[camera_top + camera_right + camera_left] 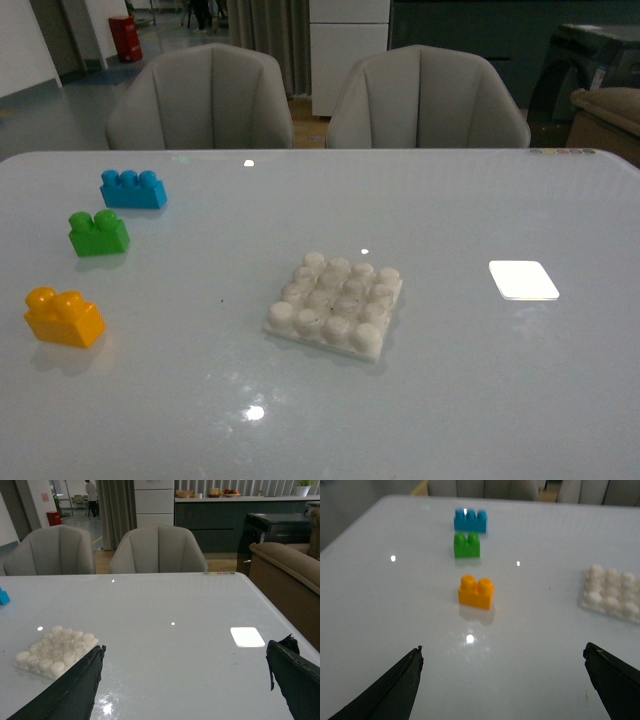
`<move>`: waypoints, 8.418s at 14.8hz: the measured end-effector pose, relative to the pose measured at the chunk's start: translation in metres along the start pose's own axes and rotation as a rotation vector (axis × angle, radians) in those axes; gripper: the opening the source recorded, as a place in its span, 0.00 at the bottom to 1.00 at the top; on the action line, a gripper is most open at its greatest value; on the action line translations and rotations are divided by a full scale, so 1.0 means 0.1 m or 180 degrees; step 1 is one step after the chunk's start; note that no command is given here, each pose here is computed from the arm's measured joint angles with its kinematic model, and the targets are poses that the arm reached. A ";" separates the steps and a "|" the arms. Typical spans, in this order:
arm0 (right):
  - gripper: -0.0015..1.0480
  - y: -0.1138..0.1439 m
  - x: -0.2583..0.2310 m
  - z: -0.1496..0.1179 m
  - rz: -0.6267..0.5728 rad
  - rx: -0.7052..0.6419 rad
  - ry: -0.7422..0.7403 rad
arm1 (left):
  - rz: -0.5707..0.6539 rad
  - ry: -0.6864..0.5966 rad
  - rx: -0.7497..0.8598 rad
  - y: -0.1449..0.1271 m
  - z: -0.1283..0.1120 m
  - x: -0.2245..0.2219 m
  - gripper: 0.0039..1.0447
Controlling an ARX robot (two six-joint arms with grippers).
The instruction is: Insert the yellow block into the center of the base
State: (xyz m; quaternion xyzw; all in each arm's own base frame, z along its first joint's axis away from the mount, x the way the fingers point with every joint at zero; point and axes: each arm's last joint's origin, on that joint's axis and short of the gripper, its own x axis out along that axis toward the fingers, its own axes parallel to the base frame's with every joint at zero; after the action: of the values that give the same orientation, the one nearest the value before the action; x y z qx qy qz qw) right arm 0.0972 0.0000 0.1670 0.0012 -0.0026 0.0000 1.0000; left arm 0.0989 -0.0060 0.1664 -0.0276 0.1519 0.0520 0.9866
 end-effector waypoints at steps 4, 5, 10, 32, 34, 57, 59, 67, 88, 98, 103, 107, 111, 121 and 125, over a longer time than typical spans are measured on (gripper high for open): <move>0.94 0.00 0.00 0.00 -0.0001 -0.0001 0.0001 | -0.0062 -0.0149 -0.0211 -0.08 0.13 0.03 0.94; 0.94 0.00 0.00 0.00 -0.0001 -0.0001 0.0001 | -0.0194 -0.0136 -0.0158 -0.01 0.22 0.41 0.94; 0.94 0.00 0.00 0.00 -0.0001 -0.0001 0.0001 | -0.0478 0.0213 0.0392 0.17 0.56 1.60 0.94; 0.94 0.00 0.00 0.00 -0.0001 -0.0001 0.0002 | -0.0872 0.1032 0.0385 0.39 -0.04 2.62 0.94; 0.94 0.00 0.00 0.00 -0.0001 -0.0001 0.0001 | -0.0803 0.1011 0.0387 0.41 -0.05 2.66 0.94; 0.94 0.00 0.00 0.00 -0.0001 -0.0001 0.0002 | -0.0505 0.0862 0.0319 -0.17 0.40 2.07 0.54; 0.94 0.00 0.00 0.00 -0.0001 -0.0001 0.0002 | -0.0712 0.0648 0.0329 -0.54 0.53 1.80 0.54; 0.94 0.00 0.00 0.00 -0.0001 -0.0001 0.0001 | -0.1426 0.0773 0.0563 -1.89 0.24 1.94 0.54; 0.94 0.00 0.00 0.00 -0.0001 -0.0001 0.0001 | -0.1345 0.0800 0.0565 -2.20 -0.14 2.56 0.53; 0.94 0.00 0.00 0.00 -0.0001 -0.0001 0.0002 | -0.1296 0.0878 0.0550 -2.10 -0.21 2.63 0.52; 0.94 0.00 0.00 0.00 -0.0001 -0.0001 0.0001 | -0.1384 0.0977 0.0566 -2.12 -0.26 2.62 0.77; 0.94 0.00 0.00 0.00 -0.0001 -0.0001 0.0002 | -0.1415 0.0978 0.0516 -2.14 -0.27 2.62 0.94; 0.94 0.00 0.00 0.00 -0.0001 -0.0001 0.0001 | -0.1470 0.0616 0.0387 -2.15 0.17 2.51 0.94; 0.94 0.00 0.00 0.00 -0.0001 -0.0001 0.0002 | -0.1585 -0.0462 0.0238 -1.67 1.10 1.07 0.94; 0.94 0.00 0.00 0.00 -0.0001 -0.0001 0.0002 | -0.0696 -0.0899 0.0180 -1.12 1.05 0.45 0.75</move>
State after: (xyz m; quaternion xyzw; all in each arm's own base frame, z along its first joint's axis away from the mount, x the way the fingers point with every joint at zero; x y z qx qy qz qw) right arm 0.0972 0.0000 0.1669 0.0010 -0.0022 -0.0002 1.0000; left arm 0.1854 -0.1054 0.2575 -0.0085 0.0093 -0.0565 0.9983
